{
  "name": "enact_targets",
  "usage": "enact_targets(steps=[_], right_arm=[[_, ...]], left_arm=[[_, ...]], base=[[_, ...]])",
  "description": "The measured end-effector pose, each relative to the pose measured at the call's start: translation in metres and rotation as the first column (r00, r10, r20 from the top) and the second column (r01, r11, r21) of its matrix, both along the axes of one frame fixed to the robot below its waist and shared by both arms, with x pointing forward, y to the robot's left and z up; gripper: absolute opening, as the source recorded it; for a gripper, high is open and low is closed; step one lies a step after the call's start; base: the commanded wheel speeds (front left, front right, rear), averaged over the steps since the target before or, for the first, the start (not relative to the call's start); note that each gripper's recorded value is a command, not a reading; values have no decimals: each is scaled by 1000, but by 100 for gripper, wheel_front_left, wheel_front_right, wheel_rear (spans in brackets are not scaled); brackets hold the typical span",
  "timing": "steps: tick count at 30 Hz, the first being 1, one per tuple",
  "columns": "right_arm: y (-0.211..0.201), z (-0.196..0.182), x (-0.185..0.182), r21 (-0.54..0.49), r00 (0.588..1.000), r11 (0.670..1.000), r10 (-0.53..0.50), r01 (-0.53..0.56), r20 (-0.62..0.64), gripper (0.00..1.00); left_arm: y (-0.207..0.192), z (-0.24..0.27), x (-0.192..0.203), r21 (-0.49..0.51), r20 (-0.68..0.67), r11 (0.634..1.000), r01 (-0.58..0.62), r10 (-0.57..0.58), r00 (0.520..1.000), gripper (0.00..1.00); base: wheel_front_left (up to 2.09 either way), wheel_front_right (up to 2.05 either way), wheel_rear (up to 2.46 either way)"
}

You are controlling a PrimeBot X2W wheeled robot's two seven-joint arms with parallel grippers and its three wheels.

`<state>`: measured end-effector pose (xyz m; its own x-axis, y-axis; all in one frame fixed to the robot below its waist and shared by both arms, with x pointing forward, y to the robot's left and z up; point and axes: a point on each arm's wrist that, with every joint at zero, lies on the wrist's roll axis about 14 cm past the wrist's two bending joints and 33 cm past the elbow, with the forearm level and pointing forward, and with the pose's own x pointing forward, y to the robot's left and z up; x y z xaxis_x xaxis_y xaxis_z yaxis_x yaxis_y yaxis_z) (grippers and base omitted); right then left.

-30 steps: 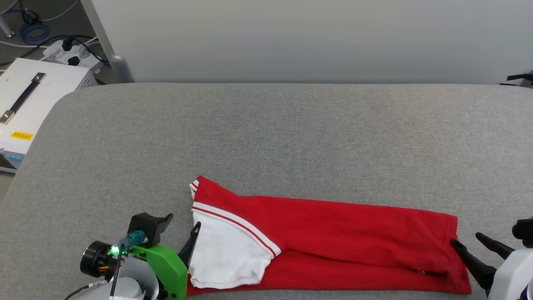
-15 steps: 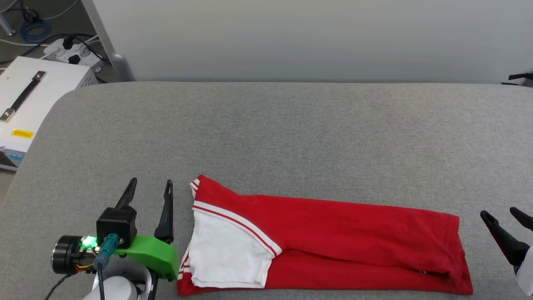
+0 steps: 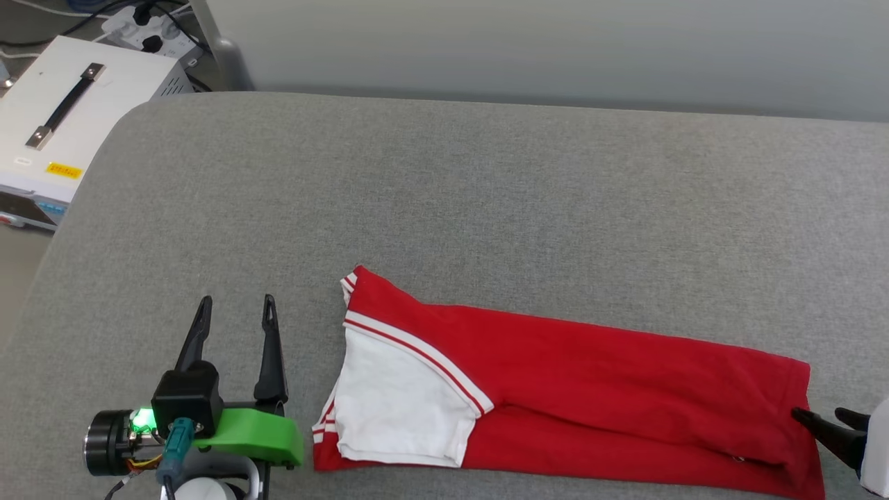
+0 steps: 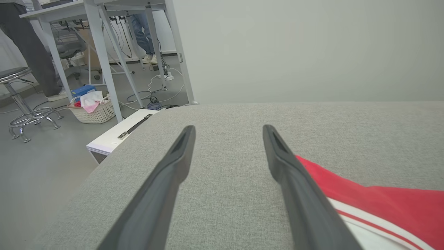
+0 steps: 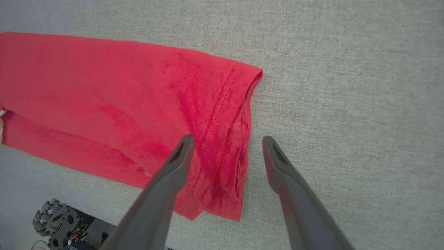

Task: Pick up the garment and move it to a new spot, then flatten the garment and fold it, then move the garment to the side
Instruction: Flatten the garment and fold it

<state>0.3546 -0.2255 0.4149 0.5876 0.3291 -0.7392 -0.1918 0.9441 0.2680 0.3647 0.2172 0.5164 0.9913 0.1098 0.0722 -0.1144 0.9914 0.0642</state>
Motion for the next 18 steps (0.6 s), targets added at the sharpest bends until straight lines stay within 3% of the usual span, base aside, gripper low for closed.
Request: enact_targets(steps=[11,18], right_arm=[[18,-42,7,29,991,999,22,-18,-133,100],[42,-45,8,81,988,995,76,-66,-131,100]], left_arm=[[6,-20,-2,-1,-45,999,-32,32,998,100],[5,-26,0,-9,-54,999,-35,34,998,100]], base=[[0,0,0],[0,0,0]])
